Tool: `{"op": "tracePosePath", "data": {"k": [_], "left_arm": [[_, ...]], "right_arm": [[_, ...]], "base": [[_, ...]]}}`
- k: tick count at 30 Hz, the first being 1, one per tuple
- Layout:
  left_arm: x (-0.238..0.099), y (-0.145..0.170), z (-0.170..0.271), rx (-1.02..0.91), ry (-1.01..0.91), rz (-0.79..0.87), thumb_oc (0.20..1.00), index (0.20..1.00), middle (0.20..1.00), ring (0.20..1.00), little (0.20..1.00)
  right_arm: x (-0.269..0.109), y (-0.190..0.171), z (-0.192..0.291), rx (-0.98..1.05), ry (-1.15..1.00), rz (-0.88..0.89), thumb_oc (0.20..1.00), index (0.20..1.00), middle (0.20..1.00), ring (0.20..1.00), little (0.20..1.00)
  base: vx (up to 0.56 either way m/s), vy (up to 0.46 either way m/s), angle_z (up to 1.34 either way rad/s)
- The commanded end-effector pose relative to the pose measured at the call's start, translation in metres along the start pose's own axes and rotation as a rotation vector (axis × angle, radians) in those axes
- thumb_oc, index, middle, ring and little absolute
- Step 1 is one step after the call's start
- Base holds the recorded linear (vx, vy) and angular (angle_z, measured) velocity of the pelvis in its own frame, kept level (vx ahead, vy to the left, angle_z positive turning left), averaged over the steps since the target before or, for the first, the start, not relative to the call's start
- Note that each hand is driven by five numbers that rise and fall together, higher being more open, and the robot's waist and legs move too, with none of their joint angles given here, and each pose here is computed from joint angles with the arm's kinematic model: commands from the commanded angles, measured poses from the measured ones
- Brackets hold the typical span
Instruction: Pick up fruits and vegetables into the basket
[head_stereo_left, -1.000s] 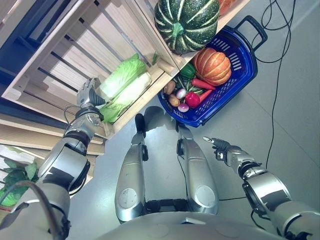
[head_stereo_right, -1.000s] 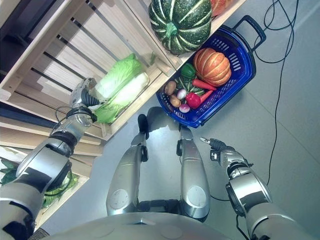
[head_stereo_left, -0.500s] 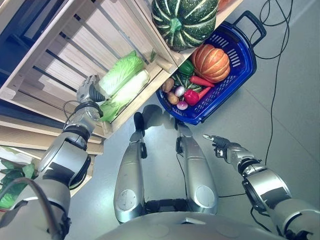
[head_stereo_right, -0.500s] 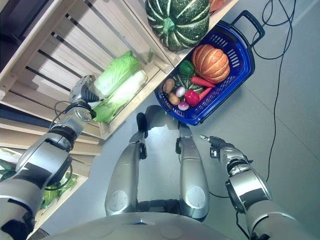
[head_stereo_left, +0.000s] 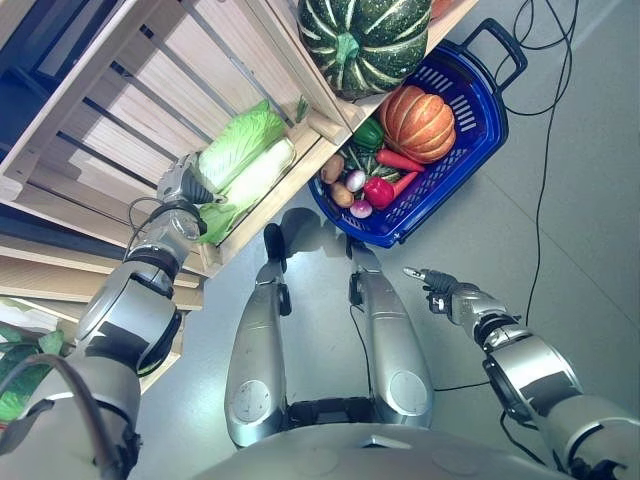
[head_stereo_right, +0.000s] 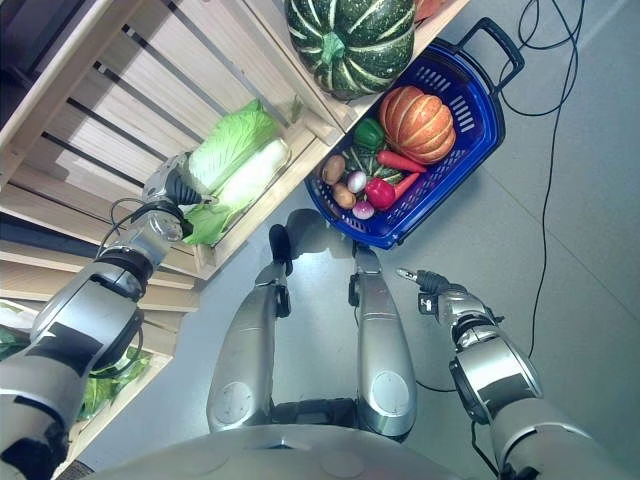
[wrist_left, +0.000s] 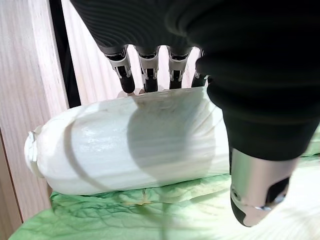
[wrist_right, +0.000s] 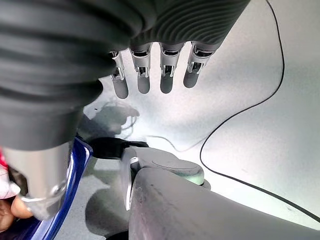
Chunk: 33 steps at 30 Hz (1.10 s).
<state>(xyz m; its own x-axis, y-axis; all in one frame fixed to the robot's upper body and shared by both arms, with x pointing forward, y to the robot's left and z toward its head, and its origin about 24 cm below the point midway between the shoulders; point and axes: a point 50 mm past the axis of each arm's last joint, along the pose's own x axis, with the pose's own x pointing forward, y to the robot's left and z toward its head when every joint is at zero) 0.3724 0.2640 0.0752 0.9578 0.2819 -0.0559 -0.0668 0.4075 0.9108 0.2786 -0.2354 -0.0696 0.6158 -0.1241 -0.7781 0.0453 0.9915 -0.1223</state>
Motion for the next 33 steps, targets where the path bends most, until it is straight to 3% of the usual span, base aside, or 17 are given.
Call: {"op": "tracePosePath", "data": {"k": [1, 4, 6, 7, 9, 10, 28, 33], "left_arm": [[0.0015, 0.0036, -0.0082, 0.048, 0.043, -0.038, 1.0, 1.0, 1.0, 1.0, 1.0], [0.0023, 0.0042, -0.0076, 0.05, 0.053, -0.045, 1.0, 1.0, 1.0, 1.0, 1.0], [0.0022, 0.004, -0.008, 0.055, 0.058, -0.046, 0.865, 0.865, 0.865, 0.865, 0.865], [0.0017, 0.0028, -0.0094, 0.062, 0.064, -0.051, 0.592, 0.592, 0.592, 0.592, 0.592], [0.0017, 0.0028, -0.0095, 0.066, 0.065, -0.052, 0.501, 0.501, 0.501, 0.501, 0.501], [0.0018, 0.0028, -0.0095, 0.067, 0.069, -0.054, 0.2, 0.2, 0.2, 0.2, 0.2], [0.0016, 0.0008, -0.0092, 0.051, 0.084, -0.072, 0.2, 0.2, 0.2, 0.2, 0.2], [0.0013, 0.0018, -0.0101, -0.03, 0.088, -0.045, 0.2, 0.2, 0.2, 0.2, 0.2]], "right_arm": [[-0.001, -0.0108, -0.0179, -0.026, 0.07, -0.033, 1.0, 1.0, 1.0, 1.0, 1.0], [-0.0009, -0.01, -0.0168, -0.026, 0.067, -0.03, 1.0, 1.0, 1.0, 1.0, 1.0], [-0.0009, -0.0098, -0.0166, -0.026, 0.067, -0.03, 1.0, 1.0, 1.0, 1.0, 1.0], [-0.0008, -0.0089, -0.0167, -0.025, 0.067, -0.029, 1.0, 1.0, 1.0, 1.0, 1.0], [-0.0008, -0.0087, -0.0163, -0.026, 0.067, -0.028, 1.0, 1.0, 1.0, 1.0, 1.0], [-0.0008, -0.009, -0.0153, -0.026, 0.067, -0.028, 1.0, 1.0, 1.0, 1.0, 1.0], [-0.0006, -0.007, -0.0121, -0.027, 0.061, -0.026, 1.0, 1.0, 1.0, 1.0, 1.0], [-0.0007, -0.0089, -0.0121, -0.013, 0.055, -0.032, 1.0, 1.0, 1.0, 1.0, 1.0]], "base": [[0.0, 0.0, 0.0], [0.0, 0.0, 0.0], [0.0, 0.0, 0.0], [0.0, 0.0, 0.0], [0.0, 0.0, 0.0], [0.0, 0.0, 0.0], [0.0, 0.0, 0.0], [0.0, 0.001, -0.01]]}}
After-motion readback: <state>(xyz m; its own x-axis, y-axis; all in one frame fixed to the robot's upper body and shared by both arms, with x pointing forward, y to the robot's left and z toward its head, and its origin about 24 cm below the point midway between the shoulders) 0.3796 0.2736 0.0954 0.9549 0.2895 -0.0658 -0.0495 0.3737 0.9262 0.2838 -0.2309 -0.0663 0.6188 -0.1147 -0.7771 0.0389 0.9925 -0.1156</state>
